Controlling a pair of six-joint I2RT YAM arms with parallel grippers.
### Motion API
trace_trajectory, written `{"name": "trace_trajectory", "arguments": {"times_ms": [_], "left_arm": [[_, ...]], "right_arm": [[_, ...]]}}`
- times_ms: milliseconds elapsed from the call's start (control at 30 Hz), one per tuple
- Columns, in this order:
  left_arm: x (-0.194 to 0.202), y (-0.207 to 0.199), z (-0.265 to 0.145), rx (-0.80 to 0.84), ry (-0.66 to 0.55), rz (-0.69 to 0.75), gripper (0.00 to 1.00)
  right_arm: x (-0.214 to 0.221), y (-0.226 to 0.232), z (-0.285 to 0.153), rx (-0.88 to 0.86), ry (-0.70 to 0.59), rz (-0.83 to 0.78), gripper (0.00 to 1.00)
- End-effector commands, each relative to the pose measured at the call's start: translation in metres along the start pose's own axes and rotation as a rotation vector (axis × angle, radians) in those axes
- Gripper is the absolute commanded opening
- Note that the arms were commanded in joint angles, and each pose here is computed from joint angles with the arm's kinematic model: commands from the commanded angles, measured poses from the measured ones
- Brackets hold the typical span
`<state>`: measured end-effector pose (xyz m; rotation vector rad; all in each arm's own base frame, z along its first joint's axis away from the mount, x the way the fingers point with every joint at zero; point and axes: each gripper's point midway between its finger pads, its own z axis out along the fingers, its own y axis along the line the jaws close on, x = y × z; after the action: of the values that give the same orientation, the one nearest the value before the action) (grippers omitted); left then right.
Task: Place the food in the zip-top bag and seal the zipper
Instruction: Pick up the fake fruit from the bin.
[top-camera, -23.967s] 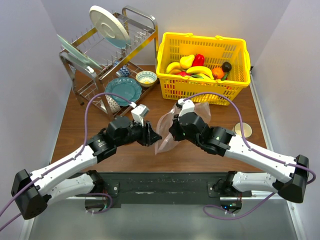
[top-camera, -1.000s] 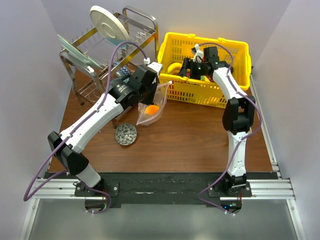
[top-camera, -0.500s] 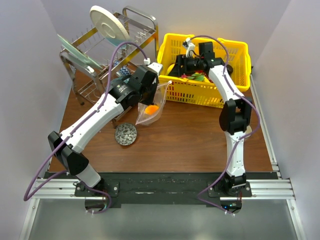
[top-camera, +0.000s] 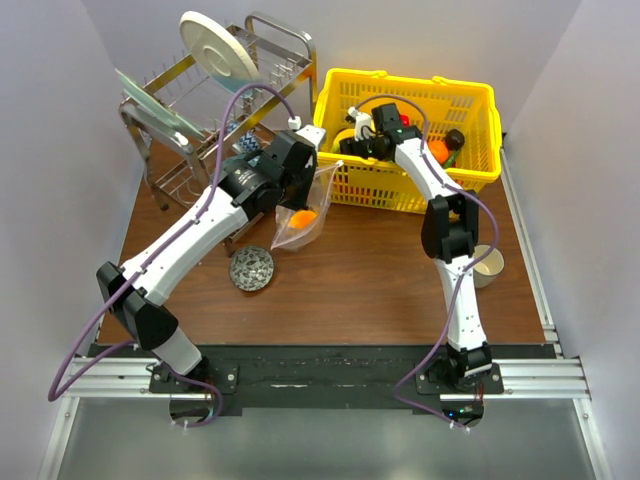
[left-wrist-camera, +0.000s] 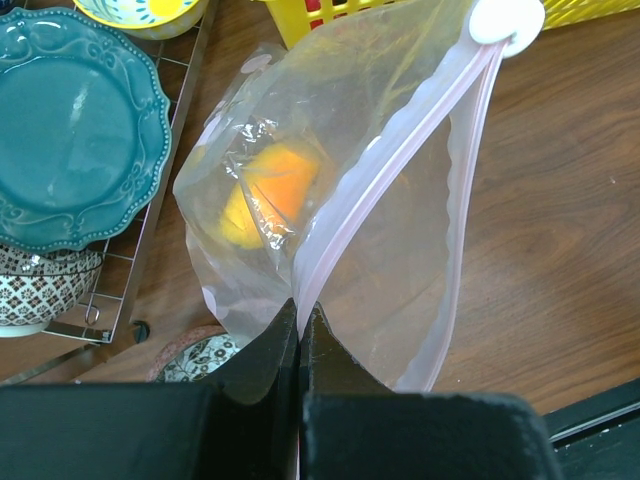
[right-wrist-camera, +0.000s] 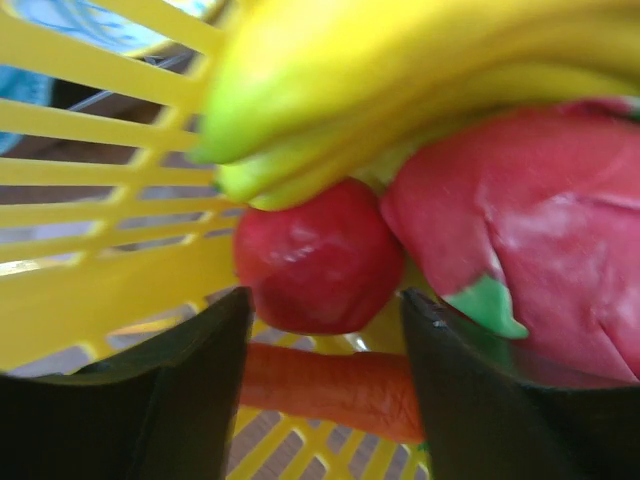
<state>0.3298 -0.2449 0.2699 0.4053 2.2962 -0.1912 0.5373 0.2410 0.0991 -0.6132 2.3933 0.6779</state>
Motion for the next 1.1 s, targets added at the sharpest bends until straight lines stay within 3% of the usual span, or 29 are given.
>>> {"name": "trace_trajectory", "arguments": {"times_ms": [0, 100, 267, 433, 467, 500, 567, 733, 867, 1067], "left_arm": [[-0.012, -0.002, 0.002, 0.008, -0.030, 0.006, 0.00], [-0.012, -0.003, 0.003, 0.009, -0.026, 0.007, 0.00], [-0.011, -0.003, 0.005, 0.007, -0.019, 0.008, 0.00], [-0.009, -0.003, 0.005, 0.008, -0.018, 0.007, 0.00], [-0.009, -0.003, 0.005, 0.011, -0.017, 0.008, 0.00], [-0.009, -0.004, 0.005, 0.014, -0.018, 0.007, 0.00], [-0.009, -0.004, 0.004, 0.018, -0.018, 0.004, 0.00], [-0.009, -0.006, 0.003, 0.025, -0.019, 0.002, 0.00], [-0.009, -0.006, 0.002, 0.028, -0.021, -0.002, 0.00], [-0.009, -0.009, 0.003, 0.045, -0.020, -0.003, 0.00]], "right_arm": [[-0.027, -0.005, -0.027, 0.117, -0.061, -0.061, 0.55], [-0.035, -0.013, -0.038, 0.181, -0.091, -0.052, 0.43], [-0.043, -0.041, -0.060, 0.382, -0.093, -0.032, 0.42], [-0.046, -0.050, -0.086, 0.416, -0.120, 0.002, 0.59], [-0.047, -0.051, -0.089, 0.421, -0.128, 0.001, 0.64], [-0.044, -0.052, -0.092, 0.428, -0.121, 0.000, 0.79], [-0.044, -0.050, -0.102, 0.446, -0.121, -0.005, 0.89], [-0.031, -0.053, -0.112, 0.486, -0.063, 0.002, 0.91], [-0.001, -0.059, -0.112, 0.496, 0.057, 0.050, 0.92], [0.036, -0.074, -0.090, 0.491, 0.183, 0.108, 0.94]]}}
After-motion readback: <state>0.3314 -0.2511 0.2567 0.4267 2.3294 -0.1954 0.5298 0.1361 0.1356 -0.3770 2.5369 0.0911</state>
